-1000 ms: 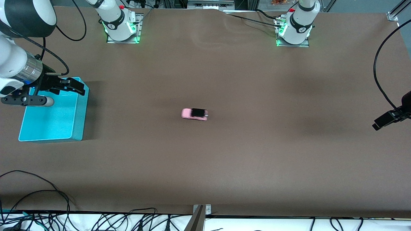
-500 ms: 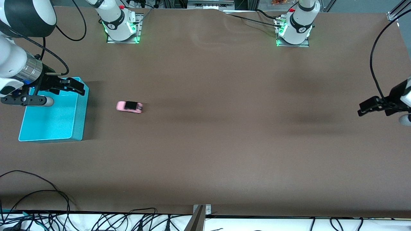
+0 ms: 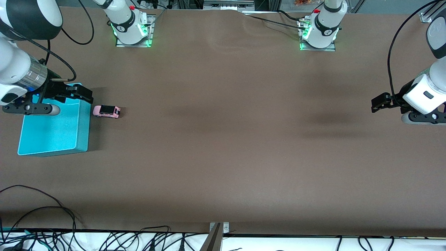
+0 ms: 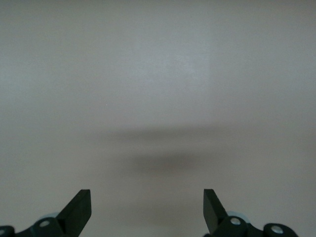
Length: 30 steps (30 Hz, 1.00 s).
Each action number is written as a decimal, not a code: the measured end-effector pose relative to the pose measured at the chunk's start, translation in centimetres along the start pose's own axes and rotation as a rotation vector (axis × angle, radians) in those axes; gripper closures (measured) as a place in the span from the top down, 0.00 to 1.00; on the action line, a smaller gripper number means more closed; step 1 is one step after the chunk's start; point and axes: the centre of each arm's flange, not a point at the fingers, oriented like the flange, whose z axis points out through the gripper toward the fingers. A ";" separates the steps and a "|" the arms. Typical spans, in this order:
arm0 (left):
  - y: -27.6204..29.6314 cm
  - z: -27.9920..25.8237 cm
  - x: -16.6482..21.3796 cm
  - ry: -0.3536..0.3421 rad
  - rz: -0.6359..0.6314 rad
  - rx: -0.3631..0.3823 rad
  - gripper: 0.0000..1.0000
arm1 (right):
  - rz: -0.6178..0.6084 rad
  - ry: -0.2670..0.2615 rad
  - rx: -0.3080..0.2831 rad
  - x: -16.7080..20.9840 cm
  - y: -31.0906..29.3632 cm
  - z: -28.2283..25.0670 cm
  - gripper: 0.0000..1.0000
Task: Wind and store pink jeep toy
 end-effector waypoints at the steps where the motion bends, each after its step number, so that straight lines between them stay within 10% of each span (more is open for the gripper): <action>1: -0.1 0.0 0.0 0.001 -0.001 0.000 1.00 | 0.001 0.000 0.000 0.0 0.0 0.0 1.00; 30: -0.9 -0.8 0.0 0.033 -0.019 -0.010 1.00 | 0.011 -0.005 0.000 0.2 0.6 0.3 1.00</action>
